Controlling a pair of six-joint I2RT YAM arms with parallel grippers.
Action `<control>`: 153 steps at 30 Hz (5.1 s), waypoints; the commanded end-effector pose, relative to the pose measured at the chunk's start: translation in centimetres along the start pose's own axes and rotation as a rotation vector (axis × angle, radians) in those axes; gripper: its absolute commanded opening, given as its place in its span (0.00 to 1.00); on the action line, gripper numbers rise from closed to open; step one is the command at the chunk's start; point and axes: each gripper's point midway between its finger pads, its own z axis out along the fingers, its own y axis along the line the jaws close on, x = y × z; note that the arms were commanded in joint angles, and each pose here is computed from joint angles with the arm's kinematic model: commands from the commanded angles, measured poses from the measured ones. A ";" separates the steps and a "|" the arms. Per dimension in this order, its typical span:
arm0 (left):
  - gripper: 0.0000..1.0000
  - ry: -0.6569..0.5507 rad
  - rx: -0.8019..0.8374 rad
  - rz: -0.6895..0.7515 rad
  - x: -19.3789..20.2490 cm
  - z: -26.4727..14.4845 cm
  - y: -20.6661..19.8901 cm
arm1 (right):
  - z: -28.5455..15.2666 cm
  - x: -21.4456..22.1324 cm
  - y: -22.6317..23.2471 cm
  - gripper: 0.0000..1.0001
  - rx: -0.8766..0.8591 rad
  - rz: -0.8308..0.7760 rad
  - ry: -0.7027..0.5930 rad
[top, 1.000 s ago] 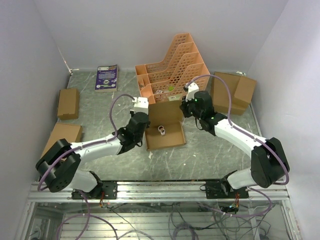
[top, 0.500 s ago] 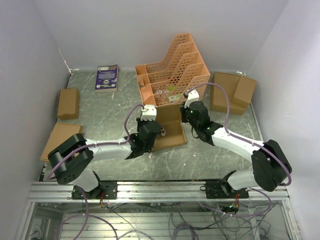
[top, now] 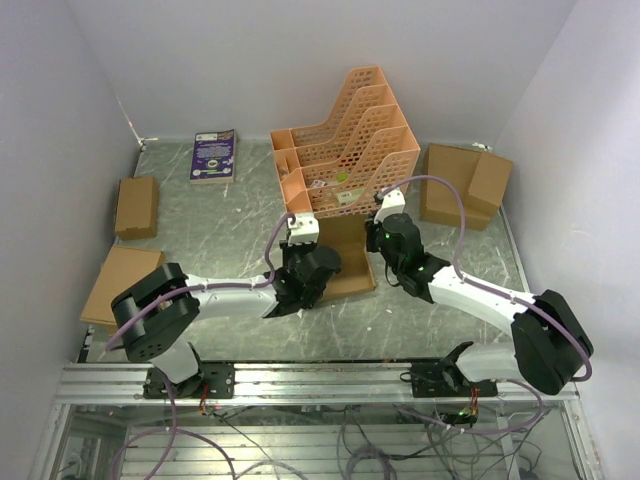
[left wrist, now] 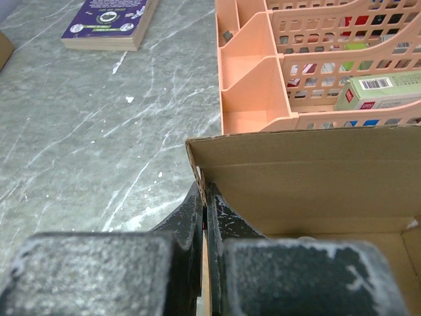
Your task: Fold the paper box
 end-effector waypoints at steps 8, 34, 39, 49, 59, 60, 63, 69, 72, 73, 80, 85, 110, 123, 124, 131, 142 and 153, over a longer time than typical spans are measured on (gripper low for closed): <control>0.07 0.010 0.049 -0.227 -0.9 -2.0 -3.7 | -2.2 0.8 5.0 0.00 -0.219 0.050 0.040; 0.07 0.004 0.049 -0.247 2.4 -5.1 -2.8 | -5.4 5.5 6.2 0.00 -0.373 -0.019 0.168; 0.07 0.010 0.055 -0.237 2.9 -5.7 -3.0 | -5.9 6.3 6.0 0.00 -0.391 -0.048 0.202; 0.08 0.023 0.063 -0.201 4.3 -7.0 -3.0 | -7.3 7.8 6.0 0.00 -0.492 -0.061 0.272; 0.24 -0.007 0.028 -0.183 4.2 -8.8 -2.6 | -7.3 8.3 5.3 0.00 -0.497 -0.063 0.265; 0.29 -0.020 0.026 -0.176 3.9 -9.1 -2.6 | -7.3 8.4 5.2 0.00 -0.494 -0.066 0.265; 0.49 -0.066 0.029 -0.152 3.4 -10.2 -2.4 | -7.1 8.4 4.9 0.00 -0.480 -0.066 0.262; 0.78 -0.112 0.119 -0.075 3.2 -13.4 -4.5 | -7.1 8.4 4.8 0.00 -0.476 -0.065 0.261; 0.83 -0.096 0.134 -0.100 3.4 -14.2 -4.7 | -7.1 8.4 4.8 0.00 -0.483 -0.066 0.258; 0.85 -0.088 0.134 -0.112 3.2 -14.4 -4.6 | -7.1 8.4 4.9 0.00 -0.485 -0.065 0.257; 0.99 -0.033 0.133 -0.101 2.8 -15.5 -5.0 | -7.1 8.5 4.9 0.00 -0.490 -0.068 0.254; 0.98 0.083 0.171 -0.094 6.0 -16.1 -6.3 | -7.2 8.3 5.2 0.00 -0.503 -0.067 0.245; 0.98 0.508 0.572 -0.018 9.2 -22.9 -11.4 | -6.8 8.4 5.1 0.00 -0.498 -0.077 0.229; 0.85 0.356 0.830 -0.238 -6.6 -22.1 -7.1 | -6.8 8.7 5.2 0.00 -0.510 -0.084 0.234; 0.82 0.343 0.822 -0.274 -7.6 -21.3 -6.1 | -6.8 8.7 5.3 0.00 -0.512 -0.085 0.233; 0.53 0.413 0.667 -0.320 -7.6 -12.0 -1.8 | -7.0 8.8 5.6 0.00 -0.535 -0.091 0.238; 0.25 0.728 0.767 -0.207 2.6 -8.1 -5.4 | -7.5 8.3 6.3 0.00 -0.593 -0.111 0.220; 0.23 0.873 0.779 -0.171 7.9 -8.8 -6.1 | -8.4 8.0 7.1 0.08 -0.662 -0.132 0.219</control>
